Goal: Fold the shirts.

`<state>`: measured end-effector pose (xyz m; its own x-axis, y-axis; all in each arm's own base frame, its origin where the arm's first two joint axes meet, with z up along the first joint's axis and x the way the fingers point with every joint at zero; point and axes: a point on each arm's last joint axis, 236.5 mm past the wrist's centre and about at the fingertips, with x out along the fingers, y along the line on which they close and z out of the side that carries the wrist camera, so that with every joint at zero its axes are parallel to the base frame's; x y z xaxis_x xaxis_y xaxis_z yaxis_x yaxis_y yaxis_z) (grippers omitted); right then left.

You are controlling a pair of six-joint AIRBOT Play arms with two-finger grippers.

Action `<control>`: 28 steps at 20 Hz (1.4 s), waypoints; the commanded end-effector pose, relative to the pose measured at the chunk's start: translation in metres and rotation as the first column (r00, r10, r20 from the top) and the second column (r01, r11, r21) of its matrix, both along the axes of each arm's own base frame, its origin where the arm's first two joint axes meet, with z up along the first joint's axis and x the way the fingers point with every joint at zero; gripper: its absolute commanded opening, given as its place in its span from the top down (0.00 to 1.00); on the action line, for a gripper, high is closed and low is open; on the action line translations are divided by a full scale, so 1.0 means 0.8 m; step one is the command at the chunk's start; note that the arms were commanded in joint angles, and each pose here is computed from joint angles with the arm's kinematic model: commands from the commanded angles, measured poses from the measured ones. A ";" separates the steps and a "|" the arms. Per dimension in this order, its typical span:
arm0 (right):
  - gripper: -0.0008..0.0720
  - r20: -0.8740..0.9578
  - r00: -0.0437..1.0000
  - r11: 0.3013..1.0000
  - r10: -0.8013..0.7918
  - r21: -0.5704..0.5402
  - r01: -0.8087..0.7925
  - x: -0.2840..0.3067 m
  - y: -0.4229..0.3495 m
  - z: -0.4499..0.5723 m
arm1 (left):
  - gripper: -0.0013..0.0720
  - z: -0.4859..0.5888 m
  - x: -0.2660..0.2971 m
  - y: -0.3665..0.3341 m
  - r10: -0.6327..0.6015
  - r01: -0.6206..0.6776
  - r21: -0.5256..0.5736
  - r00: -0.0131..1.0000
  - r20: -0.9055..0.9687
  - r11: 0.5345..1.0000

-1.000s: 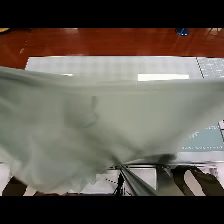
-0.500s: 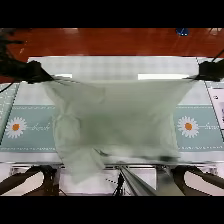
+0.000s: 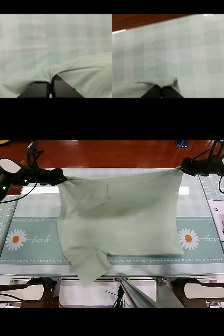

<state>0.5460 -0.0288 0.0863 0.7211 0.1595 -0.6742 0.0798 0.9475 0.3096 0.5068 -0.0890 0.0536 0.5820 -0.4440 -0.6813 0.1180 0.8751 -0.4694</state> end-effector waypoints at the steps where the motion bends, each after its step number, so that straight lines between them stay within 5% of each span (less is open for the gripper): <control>1: 0.96 0.097 0.993 0.998 -0.063 0.021 0.061 0.033 -0.012 0.003 | 0.94 0.000 0.048 0.006 0.104 -0.104 -0.008 0.988 0.116 0.995; 10: 0.95 -0.058 0.998 0.999 -0.024 0.039 0.027 0.019 -0.004 -0.062 | 0.94 -0.056 0.035 -0.023 0.036 -0.036 0.001 0.999 0.009 0.999; 17: 0.95 -0.315 0.944 0.993 0.098 0.091 -0.073 -0.065 0.016 -0.082 | 0.94 -0.082 -0.102 -0.025 -0.241 0.221 -0.097 0.896 -0.373 0.971; 26: 0.95 -0.468 0.878 0.995 0.104 0.054 -0.090 -0.099 0.008 -0.122 | 0.93 -0.136 -0.131 -0.041 -0.233 0.206 -0.110 0.820 -0.522 0.972; 28: 0.67 -0.474 0.873 0.993 0.116 0.053 -0.104 -0.104 0.008 -0.119 | 0.71 -0.130 -0.134 -0.037 -0.230 0.199 -0.117 0.817 -0.528 0.973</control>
